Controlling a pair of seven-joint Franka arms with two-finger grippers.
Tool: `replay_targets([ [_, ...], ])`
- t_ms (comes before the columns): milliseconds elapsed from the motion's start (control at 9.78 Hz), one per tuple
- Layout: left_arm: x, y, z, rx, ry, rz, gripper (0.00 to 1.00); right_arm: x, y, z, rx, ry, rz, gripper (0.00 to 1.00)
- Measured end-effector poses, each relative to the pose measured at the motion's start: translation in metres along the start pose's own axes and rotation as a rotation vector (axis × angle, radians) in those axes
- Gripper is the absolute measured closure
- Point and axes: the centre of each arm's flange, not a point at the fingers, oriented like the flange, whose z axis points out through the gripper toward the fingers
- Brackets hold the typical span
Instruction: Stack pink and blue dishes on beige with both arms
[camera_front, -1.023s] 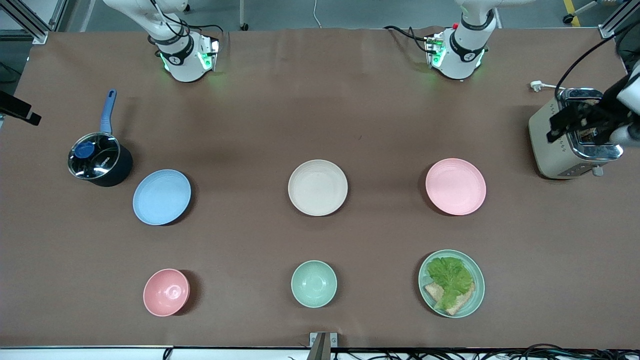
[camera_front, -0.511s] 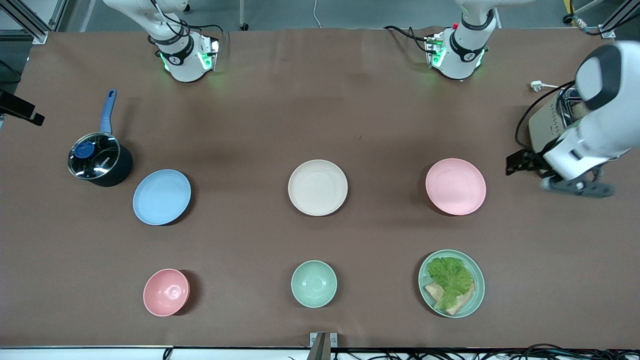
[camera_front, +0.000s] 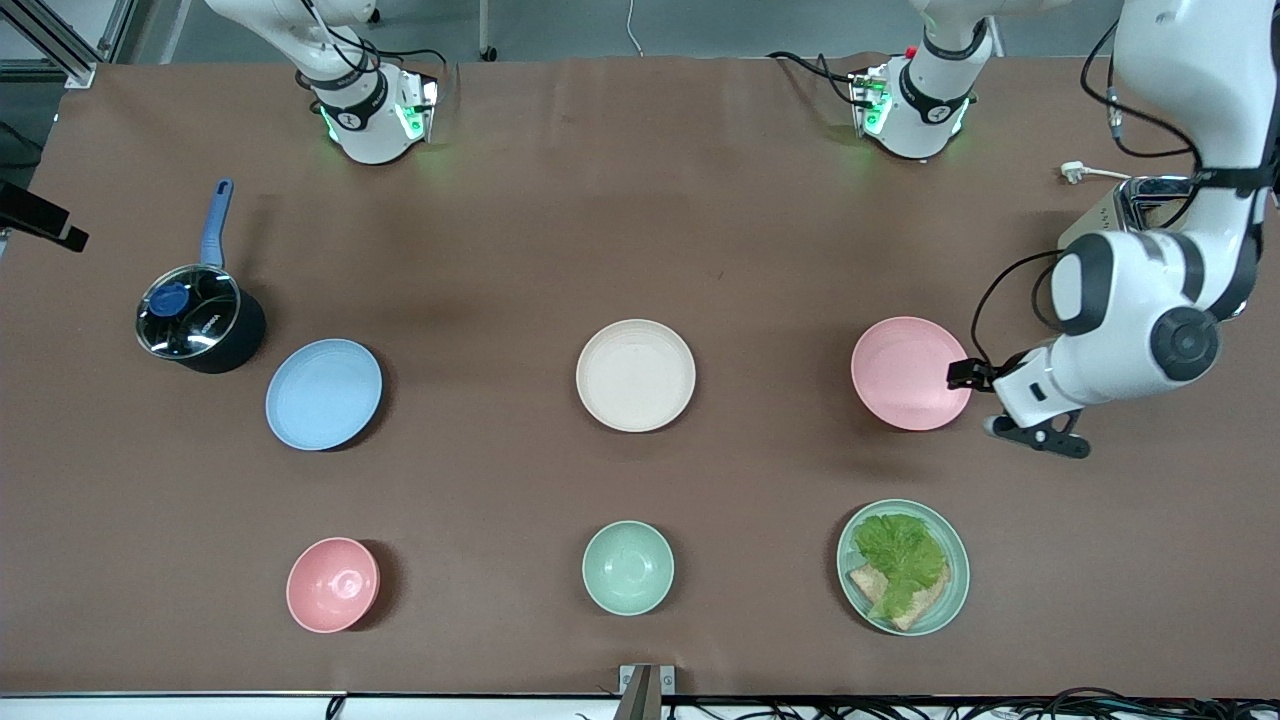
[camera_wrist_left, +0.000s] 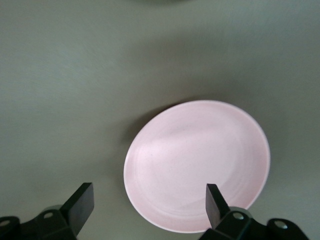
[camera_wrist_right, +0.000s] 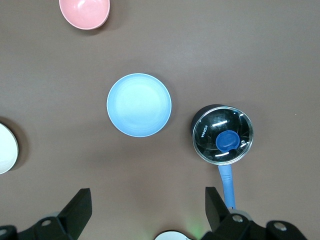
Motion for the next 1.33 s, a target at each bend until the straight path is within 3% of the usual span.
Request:
replay_targets([
  [102, 0.001, -0.013, 0.019, -0.007, -0.002, 0.008, 0.03, 0.000, 0.001, 0.000, 0.000, 0.003, -0.010, 0.00],
  [307, -0.002, -0.041, 0.048, -0.093, 0.018, -0.021, 0.06, 0.011, 0.005, 0.011, -0.001, 0.008, -0.079, 0.00],
  [511, -0.006, -0.042, 0.076, -0.150, 0.000, -0.045, 0.19, 0.042, 0.016, 0.077, 0.014, -0.012, -0.087, 0.00],
  [614, -0.010, -0.041, 0.083, -0.160, -0.012, -0.051, 0.28, 0.055, 0.021, 0.124, 0.040, -0.009, -0.099, 0.00],
  [716, -0.016, -0.045, 0.089, -0.173, -0.022, -0.061, 0.47, 0.064, 0.027, 0.170, 0.065, 0.001, -0.124, 0.00],
  [1023, -0.032, -0.070, 0.090, -0.229, 0.000, -0.043, 0.91, 0.069, 0.047, 0.283, 0.115, 0.008, -0.191, 0.00],
  [1330, -0.018, -0.041, 0.053, -0.234, 0.062, 0.017, 0.94, 0.066, 0.066, 0.380, 0.184, 0.036, -0.261, 0.00],
])
